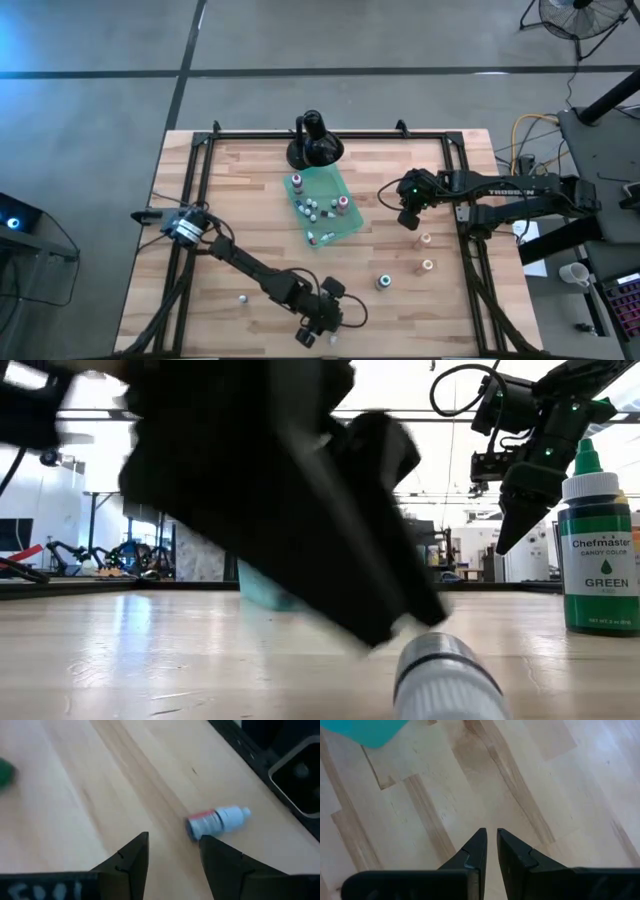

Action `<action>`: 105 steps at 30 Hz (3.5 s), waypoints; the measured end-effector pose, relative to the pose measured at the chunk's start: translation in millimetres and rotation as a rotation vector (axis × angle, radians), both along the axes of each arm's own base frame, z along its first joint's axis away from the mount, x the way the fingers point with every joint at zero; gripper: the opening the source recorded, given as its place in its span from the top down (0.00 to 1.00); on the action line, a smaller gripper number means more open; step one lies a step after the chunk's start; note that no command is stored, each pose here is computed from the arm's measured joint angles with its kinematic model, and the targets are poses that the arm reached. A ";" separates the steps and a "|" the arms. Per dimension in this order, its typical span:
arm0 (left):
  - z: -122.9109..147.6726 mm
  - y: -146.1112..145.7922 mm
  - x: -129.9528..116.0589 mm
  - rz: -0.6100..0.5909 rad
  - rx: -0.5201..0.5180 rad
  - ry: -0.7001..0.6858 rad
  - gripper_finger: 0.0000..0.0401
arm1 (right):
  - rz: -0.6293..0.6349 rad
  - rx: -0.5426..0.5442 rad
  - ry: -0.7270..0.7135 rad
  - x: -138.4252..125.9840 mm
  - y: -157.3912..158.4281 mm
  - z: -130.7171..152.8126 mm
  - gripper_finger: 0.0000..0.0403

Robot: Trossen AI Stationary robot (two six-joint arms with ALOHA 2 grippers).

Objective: Pick & Place food coloring
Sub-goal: Put the small pink food coloring bottle into the green bin

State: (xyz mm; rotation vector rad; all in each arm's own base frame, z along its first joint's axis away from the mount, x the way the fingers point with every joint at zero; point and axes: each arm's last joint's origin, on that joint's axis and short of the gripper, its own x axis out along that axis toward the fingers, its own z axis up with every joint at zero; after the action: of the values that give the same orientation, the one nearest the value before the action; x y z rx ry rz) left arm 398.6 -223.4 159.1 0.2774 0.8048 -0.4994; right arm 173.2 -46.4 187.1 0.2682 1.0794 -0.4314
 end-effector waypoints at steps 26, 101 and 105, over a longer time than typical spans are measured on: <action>0.4 -0.1 11.5 -0.208 -0.169 -0.147 0.63 | 0.000 0.000 0.001 -0.2 0.1 -0.5 0.91; 13.0 29.4 -27.4 0.607 -0.178 0.258 0.70 | 0.013 -0.013 -0.013 -1.3 0.3 -9.7 0.91; 14.5 31.3 -23.5 0.608 -0.203 0.237 0.70 | 0.013 -0.013 -0.011 -1.9 0.4 -11.4 0.91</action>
State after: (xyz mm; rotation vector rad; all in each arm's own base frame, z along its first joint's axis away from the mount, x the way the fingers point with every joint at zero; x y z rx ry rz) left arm 375.1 -192.1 173.6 -0.2204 1.0084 -0.0361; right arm 171.3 -46.0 175.7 0.2519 1.0666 -0.4247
